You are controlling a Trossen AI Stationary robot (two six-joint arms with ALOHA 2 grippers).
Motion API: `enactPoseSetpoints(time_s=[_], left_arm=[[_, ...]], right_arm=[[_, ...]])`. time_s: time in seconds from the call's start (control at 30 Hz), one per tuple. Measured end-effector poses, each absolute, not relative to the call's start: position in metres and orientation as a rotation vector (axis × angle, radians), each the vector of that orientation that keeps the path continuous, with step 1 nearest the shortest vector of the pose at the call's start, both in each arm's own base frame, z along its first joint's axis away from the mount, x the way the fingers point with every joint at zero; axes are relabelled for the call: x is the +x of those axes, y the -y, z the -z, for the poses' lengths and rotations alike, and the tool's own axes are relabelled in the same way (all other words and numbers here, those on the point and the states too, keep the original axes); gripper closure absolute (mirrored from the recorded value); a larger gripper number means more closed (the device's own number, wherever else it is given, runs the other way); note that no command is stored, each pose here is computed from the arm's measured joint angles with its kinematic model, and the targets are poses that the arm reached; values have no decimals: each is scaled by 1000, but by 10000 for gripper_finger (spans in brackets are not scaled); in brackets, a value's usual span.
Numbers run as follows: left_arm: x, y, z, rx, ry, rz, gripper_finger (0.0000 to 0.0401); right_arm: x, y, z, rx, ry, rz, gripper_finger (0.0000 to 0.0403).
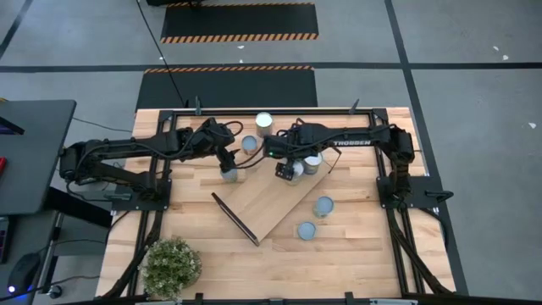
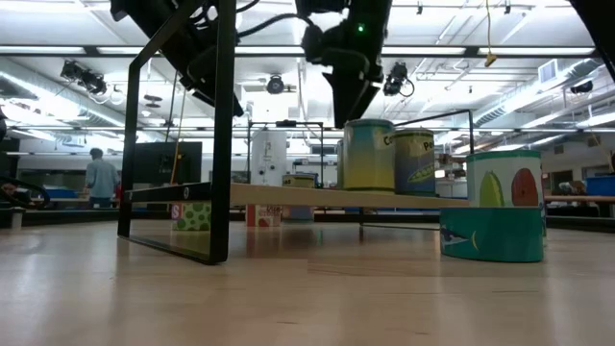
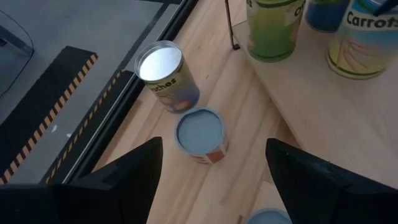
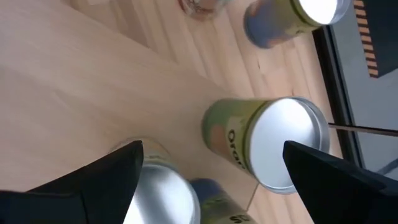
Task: Pick and place cans onto a shelf
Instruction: Put the yellow fruit can on the shelf, then put the dark blue fruit can on the shelf aligned with the yellow fruit can
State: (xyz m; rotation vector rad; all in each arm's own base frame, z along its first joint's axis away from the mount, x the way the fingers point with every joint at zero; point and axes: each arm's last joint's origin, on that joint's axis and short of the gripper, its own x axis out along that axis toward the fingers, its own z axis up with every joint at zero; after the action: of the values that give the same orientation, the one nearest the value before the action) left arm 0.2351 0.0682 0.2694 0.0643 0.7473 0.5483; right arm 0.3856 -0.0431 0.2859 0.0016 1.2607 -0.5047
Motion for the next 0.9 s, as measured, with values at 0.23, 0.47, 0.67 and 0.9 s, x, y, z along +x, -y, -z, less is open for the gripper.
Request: enactPoseSetpoints(time_s=[0.23, 0.47, 0.67, 0.9], left_arm=[[235, -68, -269, 64, -749, -548, 111], [235, -68, -269, 64, -751, -548, 111], [235, -68, -269, 64, -751, -548, 111], [236, -69, -266, 99, -759, -488, 111]], right_arm=[[382, 49, -284, 0, -1288, 522, 9], [380, 50, -284, -20, -1304, 546, 9], [381, 47, -298, -45, -1267, 533, 9], [371, 32, -318, -133, -1253, 562, 9]])
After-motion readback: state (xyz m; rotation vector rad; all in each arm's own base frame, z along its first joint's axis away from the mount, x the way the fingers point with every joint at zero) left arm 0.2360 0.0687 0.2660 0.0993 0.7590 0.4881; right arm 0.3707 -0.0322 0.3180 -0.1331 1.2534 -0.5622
